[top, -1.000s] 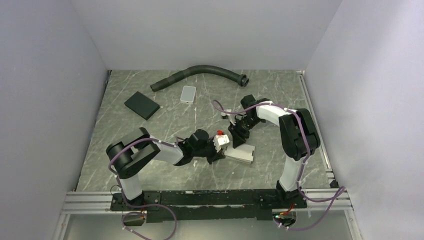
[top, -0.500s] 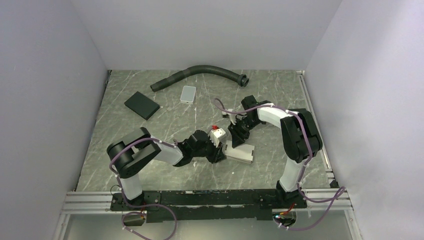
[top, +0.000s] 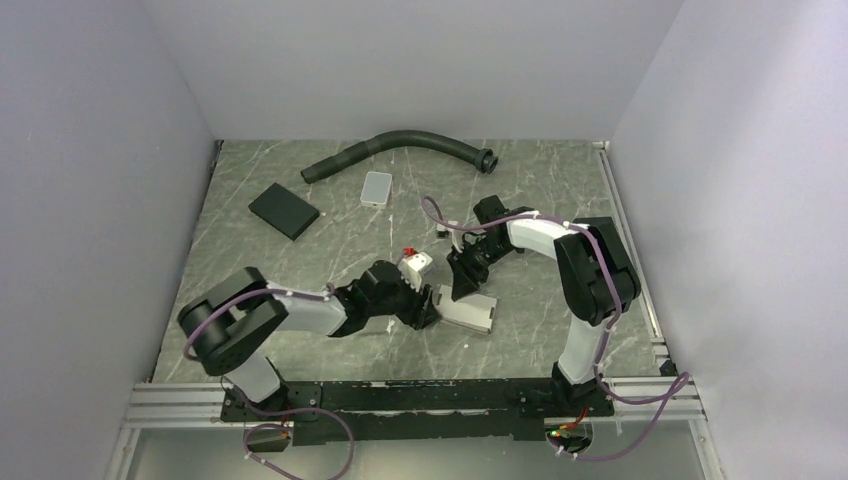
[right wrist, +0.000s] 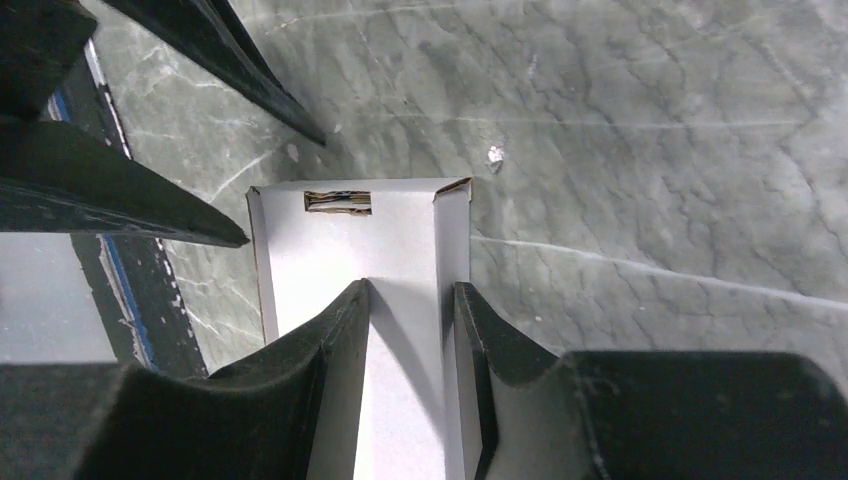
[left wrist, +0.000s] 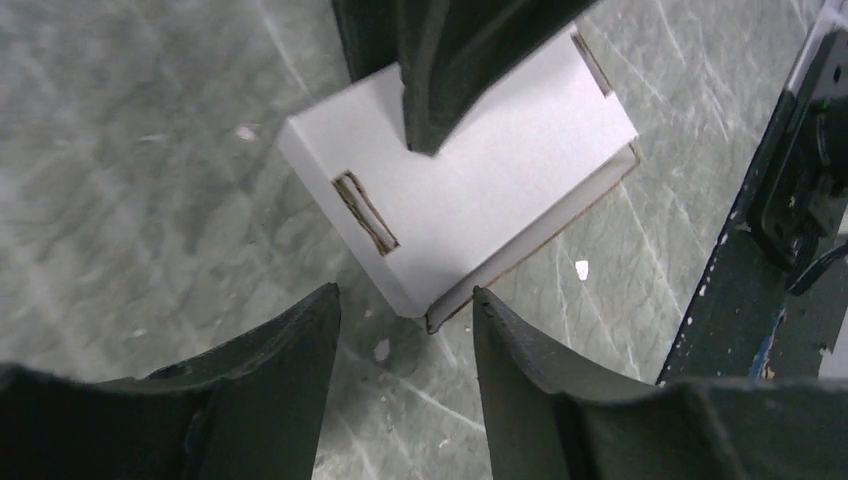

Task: Fold the paper box
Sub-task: Close the paper box at the center of the board.

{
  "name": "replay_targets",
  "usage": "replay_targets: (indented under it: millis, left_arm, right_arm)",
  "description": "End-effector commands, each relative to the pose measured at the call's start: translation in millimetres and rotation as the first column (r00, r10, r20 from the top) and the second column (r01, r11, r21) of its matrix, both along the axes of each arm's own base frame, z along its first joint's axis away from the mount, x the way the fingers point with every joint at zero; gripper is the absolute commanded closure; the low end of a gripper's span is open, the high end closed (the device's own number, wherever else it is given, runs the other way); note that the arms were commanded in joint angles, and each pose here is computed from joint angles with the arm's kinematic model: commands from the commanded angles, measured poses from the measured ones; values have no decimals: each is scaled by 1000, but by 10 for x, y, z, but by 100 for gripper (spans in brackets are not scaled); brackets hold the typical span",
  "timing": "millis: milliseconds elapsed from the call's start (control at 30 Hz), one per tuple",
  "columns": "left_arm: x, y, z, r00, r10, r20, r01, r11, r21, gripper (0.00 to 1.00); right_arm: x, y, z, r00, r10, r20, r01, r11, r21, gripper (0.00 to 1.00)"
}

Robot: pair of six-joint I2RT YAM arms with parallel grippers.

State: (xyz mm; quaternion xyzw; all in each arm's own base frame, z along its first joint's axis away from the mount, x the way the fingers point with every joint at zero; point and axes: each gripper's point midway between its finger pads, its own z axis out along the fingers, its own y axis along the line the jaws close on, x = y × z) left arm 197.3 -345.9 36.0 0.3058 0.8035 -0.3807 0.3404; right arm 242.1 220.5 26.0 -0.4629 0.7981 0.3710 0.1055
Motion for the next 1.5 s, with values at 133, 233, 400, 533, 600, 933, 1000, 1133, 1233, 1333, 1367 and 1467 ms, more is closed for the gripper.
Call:
replay_targets:
  millis: [133, 233, 400, 533, 600, 933, 1000, 1133, 1233, 1333, 1367, 1467]
  left_arm:
    - [148, 265, 406, 988, 149, 38, -148, 989, -18, 33]
    - [84, 294, 467, 991, 124, 43, -123, 992, -36, 33]
    - [-209, 234, 492, 999, 25, -39, -30, 990, -136, 39]
    - [-383, 136, 523, 987, -4, -163, -37, 968, -248, 43]
    - [-423, 76, 542, 979, -5, -202, -52, 960, -275, 44]
    - [-269, -269, 384, 853, 133, -504, -300, 916, -266, 31]
    - [-223, -315, 283, 791, 172, -587, -372, 897, -239, 30]
    - [-189, -415, 90, 660, 212, -721, -469, 866, -174, 31]
    - [-115, -461, 31, 595, 231, -770, -527, 835, -157, 31]
    - [16, -484, 22, 541, 251, -803, -575, 807, -135, 39]
    - [68, -478, 31, 524, 257, -812, -591, 797, -130, 40]
    - [291, -390, 67, 478, 291, -829, -658, 744, -119, 46]
  right_arm:
    - [-175, -22, -221, 998, 21, -62, -24, 999, -40, 74]
    - [-170, 5, -159, 998, 21, -67, -22, 1000, -16, 69]
    - [-129, 73, 22, 998, 15, -55, -12, 999, 51, 57]
    - [-117, 69, 112, 999, 22, -36, -19, 997, 75, 47]
    - [-104, 52, 142, 999, 18, -30, -15, 997, 82, 43]
    - [28, -77, 118, 998, -58, -16, 59, 996, 61, 39]
    - [51, -113, 101, 997, -81, -19, 82, 995, 54, 40]
    - [44, -159, 54, 993, -106, -44, 108, 993, 46, 44]
    - [-8, -155, 13, 991, -106, -81, 110, 993, 46, 51]
    - [-13, -148, 35, 990, -108, -87, 112, 992, 50, 56]
    - [-5, -142, 53, 991, -111, -81, 115, 992, 54, 56]
    - [5, -116, 125, 989, -122, -80, 128, 989, 69, 57]
